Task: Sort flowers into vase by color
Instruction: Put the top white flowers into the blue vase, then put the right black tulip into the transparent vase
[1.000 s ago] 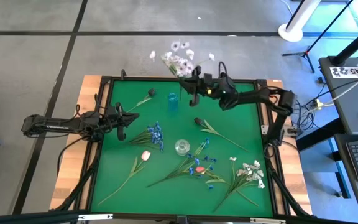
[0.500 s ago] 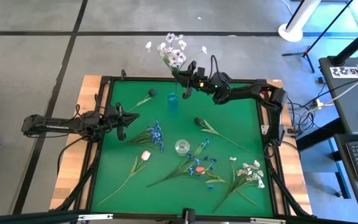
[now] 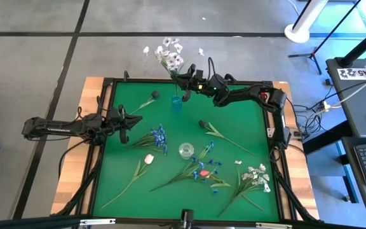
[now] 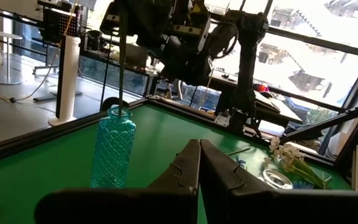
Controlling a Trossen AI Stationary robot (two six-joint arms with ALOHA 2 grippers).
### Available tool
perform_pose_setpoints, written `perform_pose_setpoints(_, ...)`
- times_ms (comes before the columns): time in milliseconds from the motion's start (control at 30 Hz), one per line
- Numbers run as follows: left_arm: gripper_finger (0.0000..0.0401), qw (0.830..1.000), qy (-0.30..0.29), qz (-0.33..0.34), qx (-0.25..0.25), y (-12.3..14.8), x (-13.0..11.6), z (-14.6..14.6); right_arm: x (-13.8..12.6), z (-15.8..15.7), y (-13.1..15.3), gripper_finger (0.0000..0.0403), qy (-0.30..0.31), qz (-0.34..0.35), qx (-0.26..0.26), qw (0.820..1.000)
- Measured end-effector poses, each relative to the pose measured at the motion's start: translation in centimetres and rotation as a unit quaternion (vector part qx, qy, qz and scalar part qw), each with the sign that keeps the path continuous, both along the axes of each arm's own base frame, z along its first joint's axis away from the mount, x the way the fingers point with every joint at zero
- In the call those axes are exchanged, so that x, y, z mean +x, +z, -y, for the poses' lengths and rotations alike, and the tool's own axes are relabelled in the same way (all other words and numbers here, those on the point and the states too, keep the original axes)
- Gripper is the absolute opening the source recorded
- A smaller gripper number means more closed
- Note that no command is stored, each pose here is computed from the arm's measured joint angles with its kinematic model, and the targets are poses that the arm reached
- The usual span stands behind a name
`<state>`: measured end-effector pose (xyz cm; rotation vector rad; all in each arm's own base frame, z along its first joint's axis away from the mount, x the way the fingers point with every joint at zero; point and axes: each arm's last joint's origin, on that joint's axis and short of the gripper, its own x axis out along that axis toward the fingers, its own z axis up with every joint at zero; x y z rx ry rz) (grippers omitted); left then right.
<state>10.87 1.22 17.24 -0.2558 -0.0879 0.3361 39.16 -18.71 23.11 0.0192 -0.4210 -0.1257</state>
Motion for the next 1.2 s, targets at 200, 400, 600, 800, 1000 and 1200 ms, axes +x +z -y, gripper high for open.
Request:
perform_pose_setpoints(200,0.0,1.0,0.0,0.0,0.0,0.0,0.0,0.0,0.3,0.1,-0.7,0.0024,0.004,-0.028,0.012,1.0)
perform_pose_setpoints(400,0.0,1.0,0.0,0.0,0.0,0.0,0.0,0.0,0.4,0.1,-1.3,0.0024,0.037,-0.077,0.023,0.996)
perform_pose_setpoints(600,0.0,1.0,0.0,0.0,0.0,0.0,0.0,0.0,0.3,-0.2,-0.5,0.0024,0.048,-0.087,0.021,0.995)
perform_pose_setpoints(800,0.0,1.0,0.0,0.0,0.0,0.0,0.0,0.0,-0.1,-0.4,0.7,0.0044,0.052,-0.104,0.025,0.993)
perform_pose_setpoints(1000,0.0,1.0,0.0,0.0,0.0,0.0,0.0,0.0,-0.3,-0.5,0.6,0.0116,0.047,-0.158,0.028,0.986)
perform_pose_setpoints(1200,0.0,1.0,0.0,0.0,0.0,0.0,0.0,0.0,-0.3,-0.5,0.3,0.0174,0.045,-0.176,0.027,0.983)
